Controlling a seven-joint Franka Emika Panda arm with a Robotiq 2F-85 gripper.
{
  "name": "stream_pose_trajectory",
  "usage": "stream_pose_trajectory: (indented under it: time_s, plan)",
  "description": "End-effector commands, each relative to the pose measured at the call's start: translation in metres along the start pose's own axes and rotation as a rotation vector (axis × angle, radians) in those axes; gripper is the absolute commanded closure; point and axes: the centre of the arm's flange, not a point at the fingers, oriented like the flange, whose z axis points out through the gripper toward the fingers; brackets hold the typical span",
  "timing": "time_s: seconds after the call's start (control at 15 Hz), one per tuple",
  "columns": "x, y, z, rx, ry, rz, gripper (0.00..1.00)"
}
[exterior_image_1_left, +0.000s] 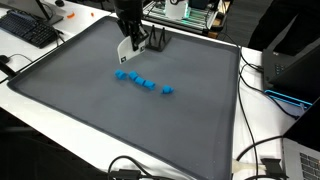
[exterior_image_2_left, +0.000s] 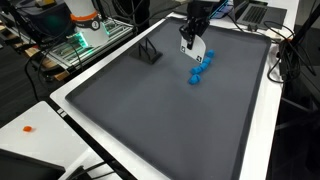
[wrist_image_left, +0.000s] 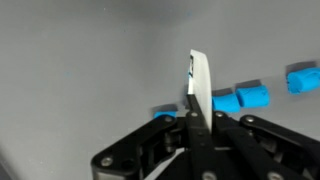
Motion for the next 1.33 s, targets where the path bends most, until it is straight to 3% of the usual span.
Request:
stream_pose_trajectory:
  time_s: [0.0,0.6,1.27]
  plan:
    - [-0.048,0.008,-0.019,0.054,0.029,0.167,0.99]
    - [-0.113,0.019,-0.01,0.214,0.1,0.489,0.99]
    - [-0.155,0.052,0.025,0.215,0.004,0.768,0.99]
